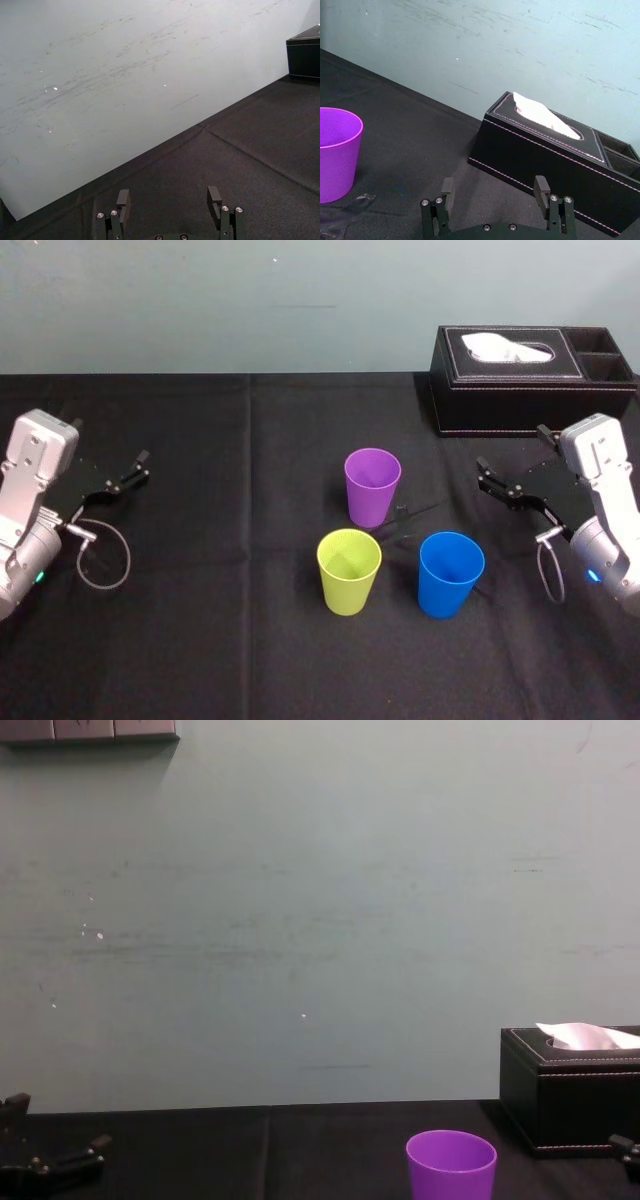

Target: Stack the three plastic cups sequentially using one hand.

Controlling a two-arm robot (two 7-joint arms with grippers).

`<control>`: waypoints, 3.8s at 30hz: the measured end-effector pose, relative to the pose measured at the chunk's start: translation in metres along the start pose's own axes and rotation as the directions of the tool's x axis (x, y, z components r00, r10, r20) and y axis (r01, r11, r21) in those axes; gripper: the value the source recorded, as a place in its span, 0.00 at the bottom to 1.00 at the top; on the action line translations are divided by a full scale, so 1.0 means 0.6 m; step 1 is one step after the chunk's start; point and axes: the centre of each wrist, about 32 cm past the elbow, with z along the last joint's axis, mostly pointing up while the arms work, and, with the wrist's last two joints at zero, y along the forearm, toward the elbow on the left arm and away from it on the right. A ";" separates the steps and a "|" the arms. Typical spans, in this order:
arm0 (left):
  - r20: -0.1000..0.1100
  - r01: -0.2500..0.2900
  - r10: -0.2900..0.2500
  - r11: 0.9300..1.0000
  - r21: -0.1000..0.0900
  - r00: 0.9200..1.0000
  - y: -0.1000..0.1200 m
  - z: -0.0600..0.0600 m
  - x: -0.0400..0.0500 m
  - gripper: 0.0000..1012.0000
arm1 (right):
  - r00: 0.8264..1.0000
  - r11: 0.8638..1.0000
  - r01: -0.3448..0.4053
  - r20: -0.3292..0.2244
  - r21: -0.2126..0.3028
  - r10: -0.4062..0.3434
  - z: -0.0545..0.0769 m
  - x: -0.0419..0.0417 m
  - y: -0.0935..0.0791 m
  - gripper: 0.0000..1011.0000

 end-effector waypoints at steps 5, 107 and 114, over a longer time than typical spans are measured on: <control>0.000 0.000 0.000 1.000 0.000 1.000 0.000 0.000 0.000 1.00 | 1.000 1.000 0.000 0.000 0.000 0.000 0.000 0.000 0.000 0.99; 0.000 0.000 0.000 1.000 0.000 1.000 0.000 0.000 0.000 1.00 | 0.924 0.945 -0.326 -0.200 0.032 0.325 0.109 0.070 -0.163 0.99; 0.000 0.000 0.000 1.000 0.000 1.000 0.000 0.000 0.000 1.00 | 0.903 0.925 -0.380 -0.209 0.024 0.376 0.115 0.069 -0.181 0.99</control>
